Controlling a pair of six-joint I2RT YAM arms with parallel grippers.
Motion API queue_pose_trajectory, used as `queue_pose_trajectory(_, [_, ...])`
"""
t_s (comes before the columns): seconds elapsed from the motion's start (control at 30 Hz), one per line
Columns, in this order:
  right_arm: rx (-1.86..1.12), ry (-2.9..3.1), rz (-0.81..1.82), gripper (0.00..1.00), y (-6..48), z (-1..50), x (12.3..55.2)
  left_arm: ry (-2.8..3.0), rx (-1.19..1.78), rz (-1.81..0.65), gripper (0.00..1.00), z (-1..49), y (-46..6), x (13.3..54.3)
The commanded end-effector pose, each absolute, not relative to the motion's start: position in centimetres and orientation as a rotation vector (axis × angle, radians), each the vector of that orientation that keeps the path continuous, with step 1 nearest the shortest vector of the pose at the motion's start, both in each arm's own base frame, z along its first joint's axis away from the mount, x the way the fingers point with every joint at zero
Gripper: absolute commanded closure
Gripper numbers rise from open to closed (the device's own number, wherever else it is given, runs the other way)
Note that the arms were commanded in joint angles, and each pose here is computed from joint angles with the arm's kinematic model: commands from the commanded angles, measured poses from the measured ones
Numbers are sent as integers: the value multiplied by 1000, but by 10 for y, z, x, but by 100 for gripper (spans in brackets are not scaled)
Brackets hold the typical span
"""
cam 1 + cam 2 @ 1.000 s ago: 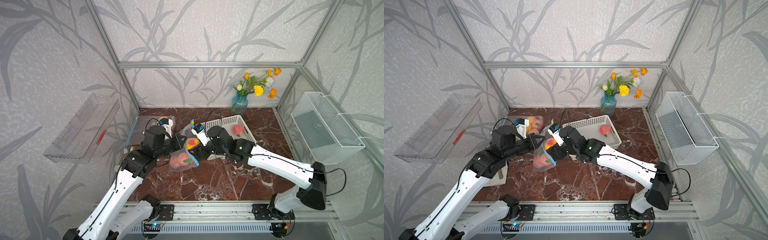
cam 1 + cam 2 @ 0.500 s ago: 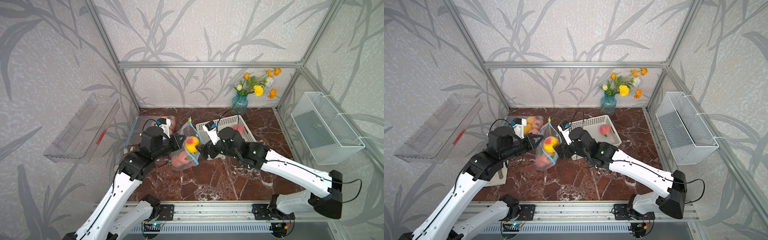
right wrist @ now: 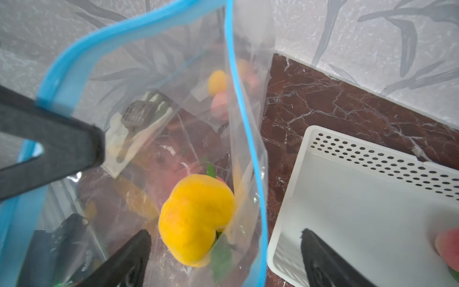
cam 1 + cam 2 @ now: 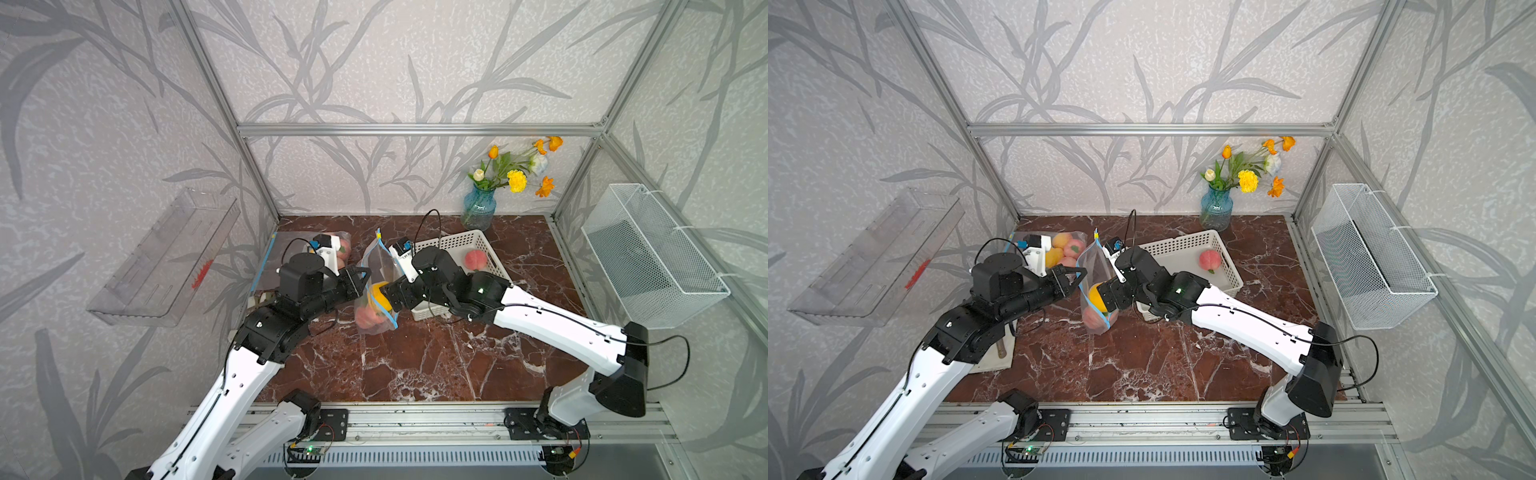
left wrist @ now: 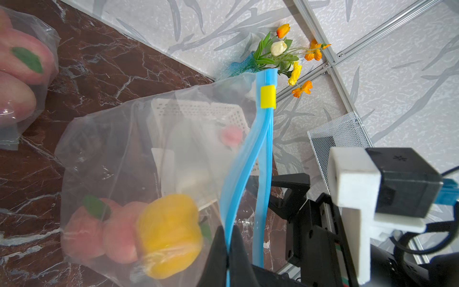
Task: Place the peach in a zip-top bag and seal the zipper
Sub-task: Place the peach in the zipper food storage bag.
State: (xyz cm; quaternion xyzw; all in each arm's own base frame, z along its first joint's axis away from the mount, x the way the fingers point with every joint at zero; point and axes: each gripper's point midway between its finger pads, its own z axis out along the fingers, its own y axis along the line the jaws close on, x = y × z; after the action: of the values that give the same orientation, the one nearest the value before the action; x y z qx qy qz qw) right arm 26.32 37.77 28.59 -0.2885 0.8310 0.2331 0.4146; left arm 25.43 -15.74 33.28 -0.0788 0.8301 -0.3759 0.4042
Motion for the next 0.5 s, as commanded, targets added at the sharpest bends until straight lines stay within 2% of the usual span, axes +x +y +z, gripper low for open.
queue_pose_trajectory(0.0, [-660, 2018, 636, 6, 362, 316, 258, 2037, -190, -935, 100, 350, -152, 255])
queue_pose_trajectory(0.17, [-559, 2039, 585, 4, 328, 313, 272, 2040, -202, -907, 100, 348, -148, 255])
queue_pose_trajectory(0.23, [-493, 2085, 535, 0, 307, 301, 285, 2042, -209, -895, 100, 347, -145, 254])
queue_pose_trajectory(0.47, [-194, 2294, 274, 1, 212, 244, 339, 2049, -209, -891, 100, 346, -144, 252])
